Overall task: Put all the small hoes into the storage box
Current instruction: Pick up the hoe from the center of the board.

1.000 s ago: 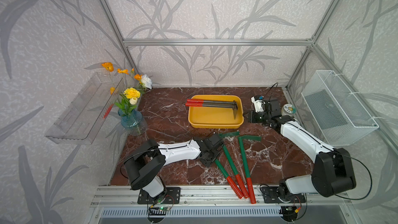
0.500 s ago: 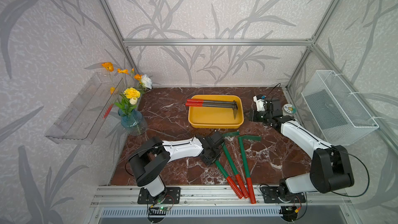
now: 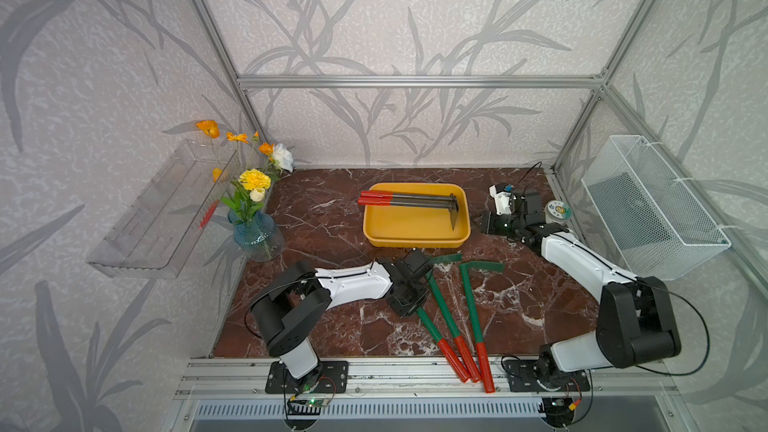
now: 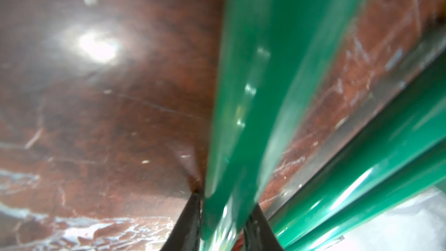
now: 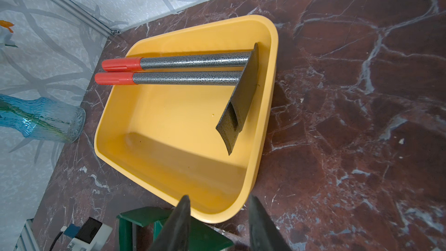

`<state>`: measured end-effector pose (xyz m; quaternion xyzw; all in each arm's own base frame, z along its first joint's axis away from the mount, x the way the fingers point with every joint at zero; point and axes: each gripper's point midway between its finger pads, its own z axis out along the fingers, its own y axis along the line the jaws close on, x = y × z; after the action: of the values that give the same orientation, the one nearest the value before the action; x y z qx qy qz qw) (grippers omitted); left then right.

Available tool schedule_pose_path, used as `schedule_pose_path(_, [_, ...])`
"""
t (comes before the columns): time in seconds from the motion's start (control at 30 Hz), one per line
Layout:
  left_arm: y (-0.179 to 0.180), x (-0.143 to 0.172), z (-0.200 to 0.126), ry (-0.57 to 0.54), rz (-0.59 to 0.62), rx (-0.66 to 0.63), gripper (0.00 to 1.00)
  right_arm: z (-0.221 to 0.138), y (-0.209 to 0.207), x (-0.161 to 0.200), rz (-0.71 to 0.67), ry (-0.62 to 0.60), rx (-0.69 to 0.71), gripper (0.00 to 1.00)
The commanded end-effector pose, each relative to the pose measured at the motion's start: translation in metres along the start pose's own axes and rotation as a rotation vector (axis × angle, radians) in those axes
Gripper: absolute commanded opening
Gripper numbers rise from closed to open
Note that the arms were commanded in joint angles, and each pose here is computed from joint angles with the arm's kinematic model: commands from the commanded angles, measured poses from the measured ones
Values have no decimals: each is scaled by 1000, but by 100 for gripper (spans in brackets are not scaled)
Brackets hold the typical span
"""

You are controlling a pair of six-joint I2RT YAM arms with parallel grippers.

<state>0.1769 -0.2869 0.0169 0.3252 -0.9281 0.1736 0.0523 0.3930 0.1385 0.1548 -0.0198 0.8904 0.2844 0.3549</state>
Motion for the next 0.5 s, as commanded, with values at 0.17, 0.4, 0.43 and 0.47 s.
schedule_pose_path(0.17, [79,-30,5,-108,-12,-240,11,2,-4,0,15,-5,-7,40])
schedule_pose_path(0.4, [89,-45,-47,-186,98,-288,6,7,-5,2,19,5,-16,40])
schedule_pose_path(0.43, [89,-48,-58,-210,121,-290,6,9,-6,2,20,7,-18,40])
schedule_pose_path(0.47, [88,-51,-68,-233,152,-286,6,10,-6,3,21,11,-19,40])
